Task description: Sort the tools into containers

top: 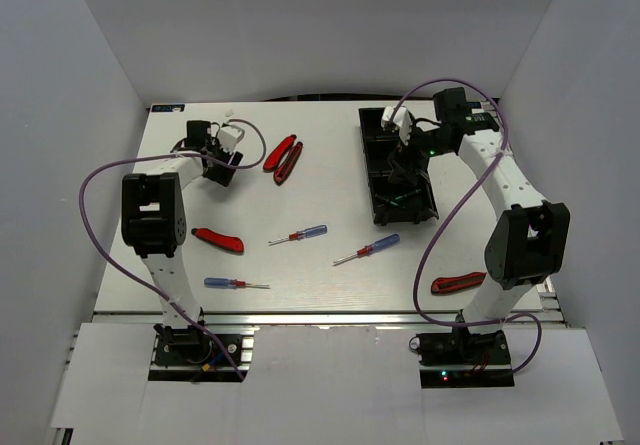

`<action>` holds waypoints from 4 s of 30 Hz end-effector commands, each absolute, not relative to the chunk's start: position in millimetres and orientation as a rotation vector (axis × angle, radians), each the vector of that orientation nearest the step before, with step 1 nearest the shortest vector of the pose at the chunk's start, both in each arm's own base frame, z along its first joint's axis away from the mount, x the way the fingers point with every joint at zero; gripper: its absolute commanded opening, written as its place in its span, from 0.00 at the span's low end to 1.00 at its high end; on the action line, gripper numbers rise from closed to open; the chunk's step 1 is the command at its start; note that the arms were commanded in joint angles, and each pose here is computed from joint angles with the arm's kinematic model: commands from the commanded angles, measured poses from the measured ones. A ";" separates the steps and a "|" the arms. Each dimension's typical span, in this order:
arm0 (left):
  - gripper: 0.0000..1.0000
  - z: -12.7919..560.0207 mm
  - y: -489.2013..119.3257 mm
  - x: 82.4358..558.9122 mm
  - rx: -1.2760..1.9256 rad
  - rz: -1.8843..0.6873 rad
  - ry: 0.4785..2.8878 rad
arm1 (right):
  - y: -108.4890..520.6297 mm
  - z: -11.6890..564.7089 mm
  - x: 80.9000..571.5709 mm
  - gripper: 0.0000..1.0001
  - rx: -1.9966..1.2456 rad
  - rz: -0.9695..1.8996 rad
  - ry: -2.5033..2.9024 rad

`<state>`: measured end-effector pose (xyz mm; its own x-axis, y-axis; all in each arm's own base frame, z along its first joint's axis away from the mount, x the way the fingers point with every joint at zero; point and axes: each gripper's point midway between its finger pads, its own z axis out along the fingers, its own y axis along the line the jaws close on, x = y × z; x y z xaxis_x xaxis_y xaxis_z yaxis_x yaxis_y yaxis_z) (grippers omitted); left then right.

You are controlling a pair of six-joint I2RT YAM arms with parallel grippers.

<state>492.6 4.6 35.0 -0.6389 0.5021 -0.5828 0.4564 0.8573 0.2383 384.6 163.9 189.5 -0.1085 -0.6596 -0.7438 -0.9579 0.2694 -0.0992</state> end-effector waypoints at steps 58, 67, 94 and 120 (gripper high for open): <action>0.62 19.7 0.5 507.9 0.471 -0.106 2.463 | 171.3 200.1 349.2 0.90 -1.407 0.662 1.832; 0.32 6.2 10.4 465.7 0.412 -0.111 2.565 | 174.2 201.3 358.7 0.89 -1.392 0.665 1.828; 0.00 223.7 -190.6 358.0 -0.078 -1.356 1.972 | 326.4 269.3 386.0 0.82 -0.761 1.489 1.958; 0.00 273.9 -266.2 350.8 0.102 -1.434 1.858 | 366.8 281.6 350.0 0.50 -0.594 1.822 1.929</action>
